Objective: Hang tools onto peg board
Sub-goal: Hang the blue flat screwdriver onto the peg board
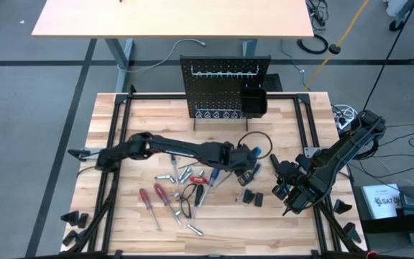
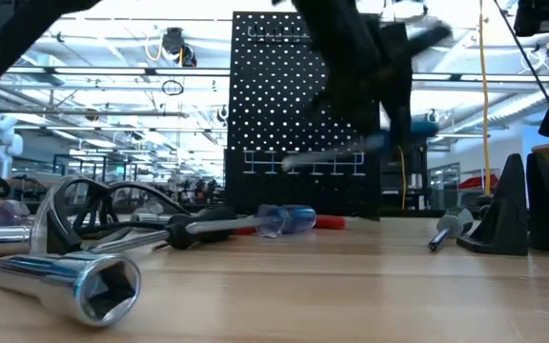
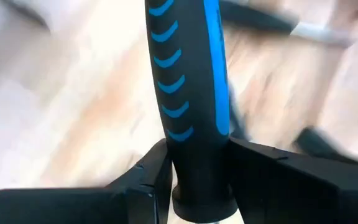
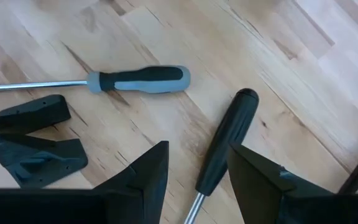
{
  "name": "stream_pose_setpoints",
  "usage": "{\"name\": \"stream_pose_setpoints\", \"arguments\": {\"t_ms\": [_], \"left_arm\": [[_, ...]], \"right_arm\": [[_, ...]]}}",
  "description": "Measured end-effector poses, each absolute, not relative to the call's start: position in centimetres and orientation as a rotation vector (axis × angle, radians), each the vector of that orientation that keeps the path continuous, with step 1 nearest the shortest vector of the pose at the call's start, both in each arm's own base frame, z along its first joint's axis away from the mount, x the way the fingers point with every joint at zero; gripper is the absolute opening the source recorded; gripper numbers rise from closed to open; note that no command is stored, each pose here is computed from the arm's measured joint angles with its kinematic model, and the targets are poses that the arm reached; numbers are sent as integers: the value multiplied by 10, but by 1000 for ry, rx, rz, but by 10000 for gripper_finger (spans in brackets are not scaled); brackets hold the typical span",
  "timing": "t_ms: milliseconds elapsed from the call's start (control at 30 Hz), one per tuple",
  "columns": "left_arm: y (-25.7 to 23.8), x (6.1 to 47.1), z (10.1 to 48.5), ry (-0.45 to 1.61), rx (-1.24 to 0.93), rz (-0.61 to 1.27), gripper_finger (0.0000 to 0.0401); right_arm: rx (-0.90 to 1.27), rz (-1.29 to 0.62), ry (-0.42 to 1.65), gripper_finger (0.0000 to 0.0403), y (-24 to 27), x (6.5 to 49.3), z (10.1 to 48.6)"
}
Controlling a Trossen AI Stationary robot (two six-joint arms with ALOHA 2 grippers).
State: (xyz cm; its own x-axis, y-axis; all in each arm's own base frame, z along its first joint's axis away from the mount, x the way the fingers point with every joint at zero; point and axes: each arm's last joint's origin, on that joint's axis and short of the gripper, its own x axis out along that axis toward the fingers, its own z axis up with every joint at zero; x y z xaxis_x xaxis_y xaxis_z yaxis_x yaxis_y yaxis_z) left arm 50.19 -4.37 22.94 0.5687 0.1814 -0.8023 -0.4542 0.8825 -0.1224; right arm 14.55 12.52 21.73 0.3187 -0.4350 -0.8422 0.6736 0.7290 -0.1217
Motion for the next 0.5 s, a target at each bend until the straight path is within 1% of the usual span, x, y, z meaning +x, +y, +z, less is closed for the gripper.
{"name": "stream_pose_setpoints", "arguments": {"t_ms": [133,300,433,500], "left_arm": [[-44,496,270,759,-326,327,125],[-49,479,334,554,-275,236,125],[-48,463,367,473,-207,219,125],[-45,451,386,430,-159,250,125]], "right_arm": [[277,-741,1026,155,125,145,217],[270,-741,1029,155,125,144,217],[254,-742,1034,155,125,144,217],[234,-729,1042,155,125,144,217]]}}
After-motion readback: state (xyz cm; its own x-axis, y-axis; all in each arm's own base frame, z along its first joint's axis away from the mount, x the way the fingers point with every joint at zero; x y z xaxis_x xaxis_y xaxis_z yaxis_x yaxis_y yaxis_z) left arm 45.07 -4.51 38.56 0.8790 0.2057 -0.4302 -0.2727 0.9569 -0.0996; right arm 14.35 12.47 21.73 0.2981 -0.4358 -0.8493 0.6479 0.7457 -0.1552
